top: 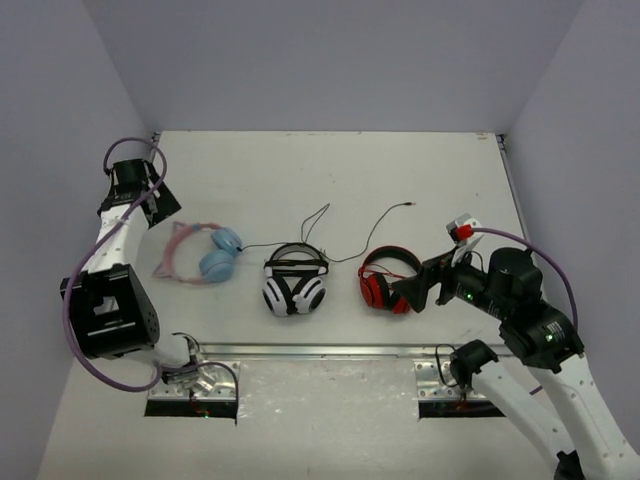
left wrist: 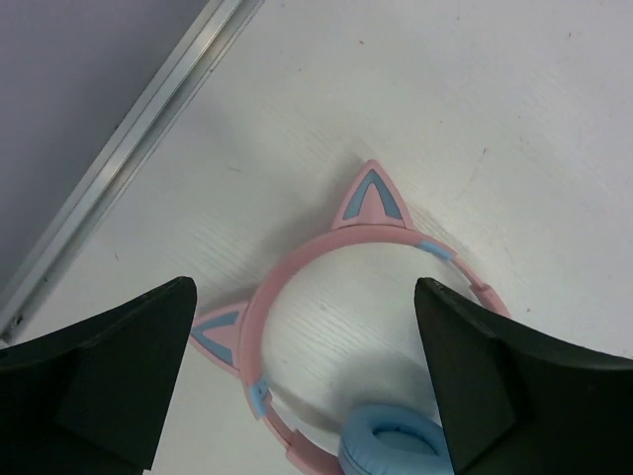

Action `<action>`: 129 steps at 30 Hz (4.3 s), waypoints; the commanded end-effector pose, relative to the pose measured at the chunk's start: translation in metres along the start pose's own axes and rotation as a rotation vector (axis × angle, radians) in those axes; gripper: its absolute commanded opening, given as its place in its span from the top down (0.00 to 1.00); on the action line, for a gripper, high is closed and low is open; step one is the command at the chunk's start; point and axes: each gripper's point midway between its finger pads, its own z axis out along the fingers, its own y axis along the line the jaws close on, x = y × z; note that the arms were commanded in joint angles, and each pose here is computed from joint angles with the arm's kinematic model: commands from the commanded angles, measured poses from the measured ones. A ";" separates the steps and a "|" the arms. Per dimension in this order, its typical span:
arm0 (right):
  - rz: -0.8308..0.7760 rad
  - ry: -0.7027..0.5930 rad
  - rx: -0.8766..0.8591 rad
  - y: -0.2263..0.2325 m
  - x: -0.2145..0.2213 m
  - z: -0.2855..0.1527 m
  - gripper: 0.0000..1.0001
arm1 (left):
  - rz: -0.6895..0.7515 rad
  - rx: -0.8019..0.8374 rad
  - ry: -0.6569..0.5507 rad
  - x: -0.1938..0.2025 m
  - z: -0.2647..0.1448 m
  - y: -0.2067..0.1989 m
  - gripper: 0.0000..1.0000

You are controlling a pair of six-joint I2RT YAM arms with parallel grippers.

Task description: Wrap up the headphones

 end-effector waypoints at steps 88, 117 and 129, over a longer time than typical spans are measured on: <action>-0.450 -0.485 0.162 -0.014 -0.181 0.096 0.99 | 0.092 0.702 -0.731 -0.095 -0.277 -0.085 1.00; -0.640 0.008 0.213 -0.028 -0.178 0.163 0.99 | 0.987 1.525 -0.418 0.147 -0.381 -0.247 1.00; -0.542 0.072 0.147 -0.023 -0.153 0.182 0.99 | 0.809 1.575 -0.605 0.108 -0.421 -0.234 1.00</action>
